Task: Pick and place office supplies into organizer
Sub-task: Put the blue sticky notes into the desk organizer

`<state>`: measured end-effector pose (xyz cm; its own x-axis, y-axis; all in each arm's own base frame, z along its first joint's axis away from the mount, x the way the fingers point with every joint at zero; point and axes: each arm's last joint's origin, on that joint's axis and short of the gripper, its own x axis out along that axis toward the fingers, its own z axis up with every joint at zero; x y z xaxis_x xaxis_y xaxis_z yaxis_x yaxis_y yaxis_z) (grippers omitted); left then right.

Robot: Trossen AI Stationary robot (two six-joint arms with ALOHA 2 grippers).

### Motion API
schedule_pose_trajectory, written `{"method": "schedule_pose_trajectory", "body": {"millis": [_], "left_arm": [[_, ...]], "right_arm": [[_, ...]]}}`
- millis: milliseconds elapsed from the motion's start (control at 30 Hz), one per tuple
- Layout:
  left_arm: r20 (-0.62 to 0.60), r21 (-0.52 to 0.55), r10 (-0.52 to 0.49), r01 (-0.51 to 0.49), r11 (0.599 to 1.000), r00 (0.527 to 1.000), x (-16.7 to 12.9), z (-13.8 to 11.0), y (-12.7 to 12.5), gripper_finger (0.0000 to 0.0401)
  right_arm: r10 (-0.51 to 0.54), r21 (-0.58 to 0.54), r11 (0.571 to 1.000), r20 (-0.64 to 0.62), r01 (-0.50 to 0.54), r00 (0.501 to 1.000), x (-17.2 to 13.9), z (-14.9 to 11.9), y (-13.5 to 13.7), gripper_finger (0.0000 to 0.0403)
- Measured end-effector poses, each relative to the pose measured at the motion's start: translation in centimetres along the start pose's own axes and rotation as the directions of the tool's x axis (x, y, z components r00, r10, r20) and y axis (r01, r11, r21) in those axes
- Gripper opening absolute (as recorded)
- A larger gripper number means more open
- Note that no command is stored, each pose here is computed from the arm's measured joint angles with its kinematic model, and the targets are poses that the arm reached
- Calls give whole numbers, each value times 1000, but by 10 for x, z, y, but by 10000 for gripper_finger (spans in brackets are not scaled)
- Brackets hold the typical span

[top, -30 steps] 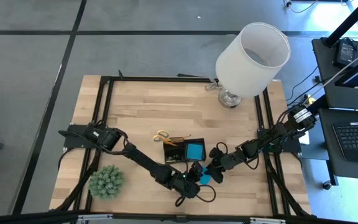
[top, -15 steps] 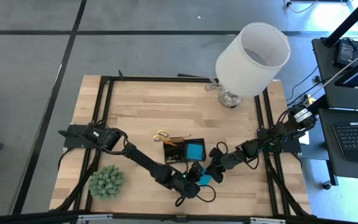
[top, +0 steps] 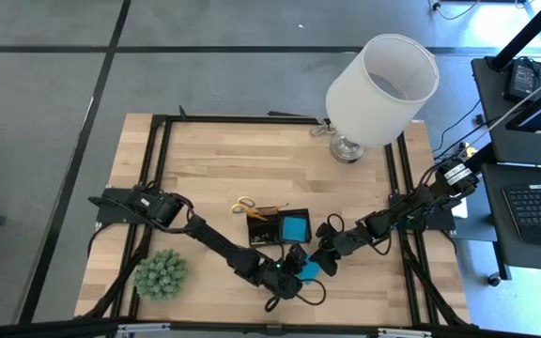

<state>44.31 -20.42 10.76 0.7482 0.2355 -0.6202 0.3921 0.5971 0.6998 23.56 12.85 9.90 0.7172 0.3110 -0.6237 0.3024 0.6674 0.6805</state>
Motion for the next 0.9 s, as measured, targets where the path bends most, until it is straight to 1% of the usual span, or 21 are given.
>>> {"method": "schedule_pose_trajectory", "body": {"millis": [167,200,233,300,400,467,533,633,700,767,833,900], "left_arm": [[-29,18,51,-51,999,998,-10,3,1,127],[-33,22,47,-46,999,998,-14,4,1,127],[-38,14,29,-28,999,999,-18,3,2,127],[-18,-50,-25,24,998,1000,-29,6,10,127],[17,-161,-117,118,980,993,-47,9,23,127],[4,-200,-155,153,968,988,-51,6,27,127],[-11,-205,-163,157,966,987,-58,5,32,127],[43,-195,-135,141,971,990,-84,15,45,127],[70,-193,-130,141,971,989,-101,19,54,127],[79,-219,-131,146,965,988,-116,15,61,127],[94,-260,-125,145,955,988,-132,5,72,127],[127,-323,-104,140,936,986,-149,-7,81,127]], "right_arm": [[15,0,1000,-20,-15,1000,0,-1,1,7],[21,0,1000,-30,-21,999,0,-1,1,6],[28,0,1000,-40,-28,999,0,-1,2,5],[45,5,999,-56,-45,997,-1,-1,3,4],[67,6,998,-71,-67,995,-3,0,7,3],[102,-6,995,-57,-102,993,-5,4,15,3],[132,-12,991,-40,-133,990,-9,9,24,2],[125,-35,991,-38,-126,991,-16,15,35,2],[89,-63,994,-39,-92,995,-22,20,44,2],[17,-80,997,-30,-20,999,-28,26,51,2],[-72,-108,992,-19,70,997,-35,31,58,2],[-118,-140,983,3,118,993,-42,39,69,1]]}}
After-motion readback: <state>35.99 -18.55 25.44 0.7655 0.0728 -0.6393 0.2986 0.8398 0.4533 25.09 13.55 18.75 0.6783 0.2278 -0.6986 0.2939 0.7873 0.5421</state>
